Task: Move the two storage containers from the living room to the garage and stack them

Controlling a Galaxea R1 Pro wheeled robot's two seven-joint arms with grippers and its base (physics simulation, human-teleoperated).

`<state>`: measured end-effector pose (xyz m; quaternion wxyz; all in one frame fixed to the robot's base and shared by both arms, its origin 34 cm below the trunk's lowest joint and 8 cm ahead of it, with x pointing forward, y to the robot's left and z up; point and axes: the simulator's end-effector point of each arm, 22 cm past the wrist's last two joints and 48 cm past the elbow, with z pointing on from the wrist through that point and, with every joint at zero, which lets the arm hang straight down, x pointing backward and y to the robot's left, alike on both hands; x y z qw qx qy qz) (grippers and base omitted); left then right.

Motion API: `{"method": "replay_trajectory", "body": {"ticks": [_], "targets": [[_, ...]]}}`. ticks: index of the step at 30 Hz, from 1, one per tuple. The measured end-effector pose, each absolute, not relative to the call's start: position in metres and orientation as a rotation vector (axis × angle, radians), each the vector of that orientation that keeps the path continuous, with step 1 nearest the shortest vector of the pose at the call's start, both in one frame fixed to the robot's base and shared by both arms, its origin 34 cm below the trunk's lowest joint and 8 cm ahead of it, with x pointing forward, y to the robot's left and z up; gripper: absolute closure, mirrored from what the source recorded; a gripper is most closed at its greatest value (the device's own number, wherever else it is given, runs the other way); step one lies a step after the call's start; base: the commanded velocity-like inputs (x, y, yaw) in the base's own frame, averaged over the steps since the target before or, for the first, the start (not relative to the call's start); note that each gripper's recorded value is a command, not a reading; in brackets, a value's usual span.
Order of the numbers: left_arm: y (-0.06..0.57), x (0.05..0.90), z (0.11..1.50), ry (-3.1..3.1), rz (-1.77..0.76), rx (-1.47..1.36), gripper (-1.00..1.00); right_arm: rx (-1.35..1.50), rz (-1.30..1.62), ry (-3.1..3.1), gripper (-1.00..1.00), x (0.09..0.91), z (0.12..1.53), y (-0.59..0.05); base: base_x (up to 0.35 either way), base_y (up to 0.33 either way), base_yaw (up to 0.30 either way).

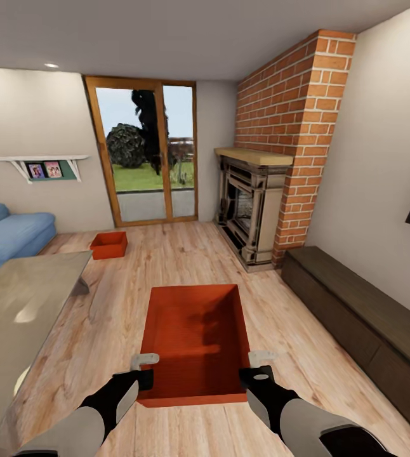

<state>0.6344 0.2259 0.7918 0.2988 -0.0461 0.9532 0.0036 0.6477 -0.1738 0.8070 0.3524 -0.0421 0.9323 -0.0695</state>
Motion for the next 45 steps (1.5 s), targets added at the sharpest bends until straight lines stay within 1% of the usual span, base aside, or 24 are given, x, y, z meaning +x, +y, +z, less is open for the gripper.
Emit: {"method": "replay_trajectory", "body": {"ticks": [6, 10, 45], "targets": [[0.2259, 0.6343, 0.7917, 2.532, 0.009, -0.123, 1.00, -0.110, -0.180, 2.412, 1.00, 0.6477, 0.8070, -0.1738, 0.000, 0.000, 0.027], [0.2260, 0.6342, 0.7916, 2.532, 0.009, -0.123, 1.00, -0.110, -0.180, 2.413, 1.00, 0.6477, 0.8070, -0.1737, 0.000, 0.000, 0.178], [0.2260, 0.6342, 0.7916, 2.532, 0.009, -0.123, 1.00, -0.110, -0.180, 2.413, 1.00, 0.6477, 0.8070, -0.1737, 0.000, 0.000, 0.279]]}}
